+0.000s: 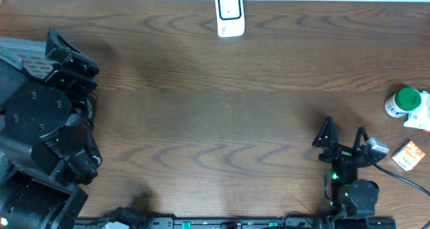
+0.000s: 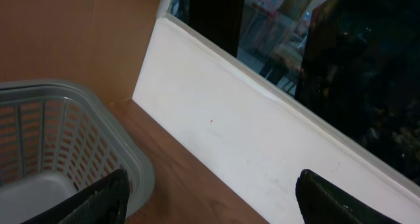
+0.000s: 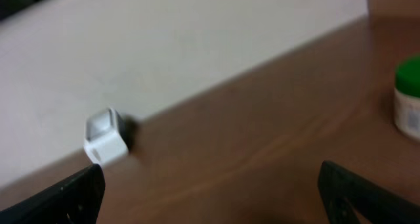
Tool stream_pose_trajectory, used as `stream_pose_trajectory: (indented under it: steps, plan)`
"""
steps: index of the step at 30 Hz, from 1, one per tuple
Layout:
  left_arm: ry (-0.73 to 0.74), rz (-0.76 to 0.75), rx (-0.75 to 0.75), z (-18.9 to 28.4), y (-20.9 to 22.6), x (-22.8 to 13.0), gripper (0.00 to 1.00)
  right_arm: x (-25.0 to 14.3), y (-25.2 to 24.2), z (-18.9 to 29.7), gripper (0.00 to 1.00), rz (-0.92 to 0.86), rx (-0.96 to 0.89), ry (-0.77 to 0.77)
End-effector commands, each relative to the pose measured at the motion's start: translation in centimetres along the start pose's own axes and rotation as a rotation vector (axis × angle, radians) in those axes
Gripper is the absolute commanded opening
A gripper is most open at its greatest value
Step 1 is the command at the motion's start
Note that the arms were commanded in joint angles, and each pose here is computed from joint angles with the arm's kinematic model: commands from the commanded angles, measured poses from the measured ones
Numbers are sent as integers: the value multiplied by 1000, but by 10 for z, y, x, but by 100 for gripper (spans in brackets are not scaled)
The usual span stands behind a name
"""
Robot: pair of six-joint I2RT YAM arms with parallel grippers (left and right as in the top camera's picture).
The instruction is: Scan the item barcode
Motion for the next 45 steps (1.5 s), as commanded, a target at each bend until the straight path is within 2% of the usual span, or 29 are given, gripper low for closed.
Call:
stream_pose_trajectory:
  steps: [1,26,29,32,35,39,42,45]
  plan:
    - [-13,-9,14,1,3,3,81,-1,-3,0,99,5,-12,2]
    - [-7,-10,-3,3,0,2,82,-3,1,0,99,5,7,12]
    - [19,-57,22,6,10,-3,82,-3,1,0,99,5,7,12]
    - [71,-57,32,4,21,-21,82,-3,1,0,99,5,7,12]
    - [149,-82,15,-1,32,-54,82,-3,1,0,99,5,7,12]
    - [256,-109,-19,0,56,-108,82,-3,1,0,99,5,7,12]
    - [400,-79,-131,15,70,-160,82,-3,1,0,99,5,7,12]
    - [383,-44,-134,20,90,-178,82,-3,1,0,99,5,7,13]
Point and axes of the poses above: each gripper's point midway between its finger pads, its own z axis back along the fingers, its own y axis along the line the jaws close on, x = y × z, the point moved 2 cm from there along z, back along the fingers, and after that the axes turned 1 degree about -z, right-handed, at the moved point
